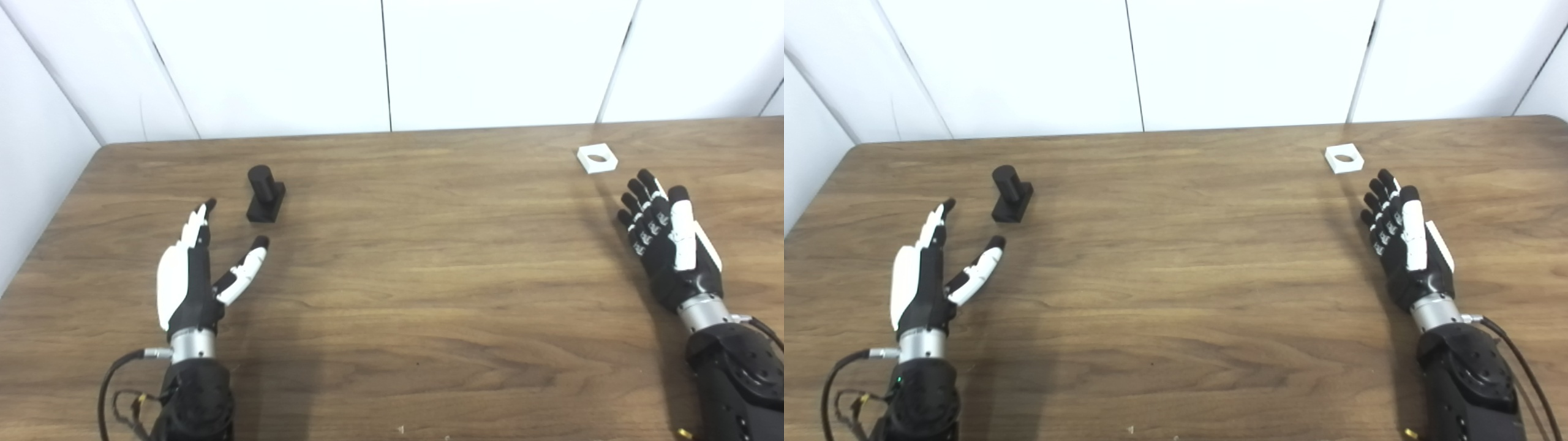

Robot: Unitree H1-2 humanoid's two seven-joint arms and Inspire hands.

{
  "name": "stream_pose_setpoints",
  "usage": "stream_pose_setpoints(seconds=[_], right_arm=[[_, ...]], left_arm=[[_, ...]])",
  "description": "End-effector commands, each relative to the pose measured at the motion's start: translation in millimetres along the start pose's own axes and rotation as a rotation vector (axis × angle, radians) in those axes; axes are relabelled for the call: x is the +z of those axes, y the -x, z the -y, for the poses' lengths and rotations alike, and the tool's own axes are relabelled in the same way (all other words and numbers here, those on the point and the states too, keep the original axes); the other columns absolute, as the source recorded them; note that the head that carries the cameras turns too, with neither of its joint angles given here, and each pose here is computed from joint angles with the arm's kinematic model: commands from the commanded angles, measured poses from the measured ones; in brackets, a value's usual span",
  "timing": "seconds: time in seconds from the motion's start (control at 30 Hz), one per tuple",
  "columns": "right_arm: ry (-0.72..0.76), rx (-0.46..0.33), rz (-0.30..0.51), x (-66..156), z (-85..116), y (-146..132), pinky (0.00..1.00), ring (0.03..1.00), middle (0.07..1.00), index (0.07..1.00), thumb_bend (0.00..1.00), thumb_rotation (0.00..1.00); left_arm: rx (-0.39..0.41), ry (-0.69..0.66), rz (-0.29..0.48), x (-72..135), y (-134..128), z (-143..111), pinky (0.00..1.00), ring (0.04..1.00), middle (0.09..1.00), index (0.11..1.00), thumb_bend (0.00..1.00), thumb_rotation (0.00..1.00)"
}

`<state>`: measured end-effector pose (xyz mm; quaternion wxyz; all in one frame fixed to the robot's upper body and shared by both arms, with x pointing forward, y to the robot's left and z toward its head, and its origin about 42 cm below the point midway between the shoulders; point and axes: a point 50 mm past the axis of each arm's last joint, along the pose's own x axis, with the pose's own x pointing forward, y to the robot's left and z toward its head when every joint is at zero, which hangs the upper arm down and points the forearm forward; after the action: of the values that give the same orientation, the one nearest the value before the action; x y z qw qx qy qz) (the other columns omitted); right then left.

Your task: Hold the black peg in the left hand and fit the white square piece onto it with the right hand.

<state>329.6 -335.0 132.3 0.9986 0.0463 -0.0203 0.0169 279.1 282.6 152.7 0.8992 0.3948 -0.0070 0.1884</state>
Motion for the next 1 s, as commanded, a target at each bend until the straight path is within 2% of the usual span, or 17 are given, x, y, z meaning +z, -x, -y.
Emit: stream_pose_setpoints(seconds=[0.0, 0.37, 0.67, 0.97], right_arm=[[-0.003, 0.013, -0.008, -4, -1, 0, 1.00, 1.000, 1.000, 1.000, 0.56, 1.00], [-0.018, 0.012, -0.009, -8, -5, 2, 1.00, 1.000, 1.000, 1.000, 0.55, 1.00], [-0.027, 0.004, -0.014, -11, -8, 3, 1.00, 1.000, 1.000, 1.000, 0.54, 1.00], [-0.027, 0.002, -0.020, -14, -9, 3, 1.00, 1.000, 1.000, 1.000, 0.53, 1.00]], left_arm=[[0.068, -0.099, 0.041, 11, -13, -9, 1.00, 1.000, 1.000, 0.897, 0.69, 0.49], [0.055, -0.326, -0.006, 23, -34, -9, 1.00, 1.000, 1.000, 0.804, 0.75, 0.51], [0.046, -0.409, -0.021, 34, -58, -8, 1.00, 1.000, 1.000, 0.772, 0.75, 0.52], [0.034, -0.457, -0.014, 42, -85, -6, 1.00, 1.000, 1.000, 0.788, 0.74, 0.54]])
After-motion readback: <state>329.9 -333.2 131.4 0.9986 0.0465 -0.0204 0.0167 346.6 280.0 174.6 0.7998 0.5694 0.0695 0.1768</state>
